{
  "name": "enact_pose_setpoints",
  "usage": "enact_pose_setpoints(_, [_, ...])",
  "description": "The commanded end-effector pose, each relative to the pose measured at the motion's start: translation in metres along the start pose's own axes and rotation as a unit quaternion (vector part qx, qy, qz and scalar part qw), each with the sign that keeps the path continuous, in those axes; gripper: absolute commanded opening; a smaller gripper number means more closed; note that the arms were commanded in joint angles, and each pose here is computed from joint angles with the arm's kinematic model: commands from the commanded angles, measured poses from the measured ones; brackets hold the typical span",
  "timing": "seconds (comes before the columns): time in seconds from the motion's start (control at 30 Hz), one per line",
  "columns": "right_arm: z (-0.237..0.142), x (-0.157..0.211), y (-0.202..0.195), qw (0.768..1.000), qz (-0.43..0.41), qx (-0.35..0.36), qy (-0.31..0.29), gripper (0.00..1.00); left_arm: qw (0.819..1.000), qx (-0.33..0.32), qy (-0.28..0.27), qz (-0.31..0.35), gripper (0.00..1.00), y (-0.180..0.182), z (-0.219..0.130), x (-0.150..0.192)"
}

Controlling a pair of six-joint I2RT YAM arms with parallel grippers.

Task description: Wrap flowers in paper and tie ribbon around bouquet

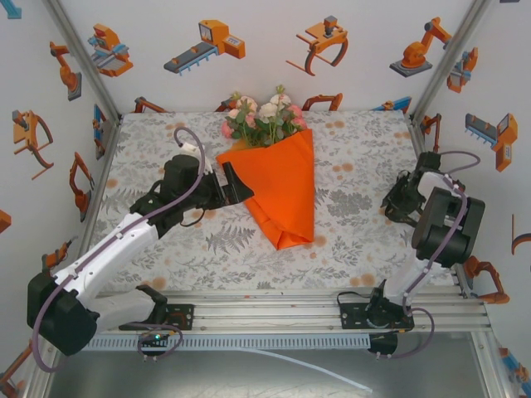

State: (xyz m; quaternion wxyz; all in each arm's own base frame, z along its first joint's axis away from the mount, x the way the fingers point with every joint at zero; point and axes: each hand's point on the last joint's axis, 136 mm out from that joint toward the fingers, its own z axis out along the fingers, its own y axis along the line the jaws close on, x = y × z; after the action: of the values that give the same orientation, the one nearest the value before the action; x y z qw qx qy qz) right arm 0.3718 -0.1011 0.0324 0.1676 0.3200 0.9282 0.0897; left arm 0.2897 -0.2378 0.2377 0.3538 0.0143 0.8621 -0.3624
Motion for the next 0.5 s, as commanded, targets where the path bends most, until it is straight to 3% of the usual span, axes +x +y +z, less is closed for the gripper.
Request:
enact_pose_setpoints(0.0, [0.012,0.001,0.014,1.0,-0.008,-0.016,0.003,0.25,0.999,0.009,0.029,0.034,0.99,-0.007,-0.005,0.008])
enact_pose_setpoints(0.13, [-0.008,0.001,0.034,0.999,-0.02,-0.031,-0.01,0.0,0.999,0.015,0.034,0.028,0.99,-0.009,-0.006,0.012])
enact_pose_setpoints(0.3, [-0.086,0.009,0.097,0.992,0.0,-0.109,-0.059,0.0,0.995,0.085,0.031,0.052,0.99,-0.045,0.001,0.008])
enact_pose_setpoints(0.47, [-0.164,0.061,0.193,0.967,0.032,-0.23,-0.109,0.0,0.975,0.205,0.009,0.084,0.98,-0.107,0.019,-0.002])
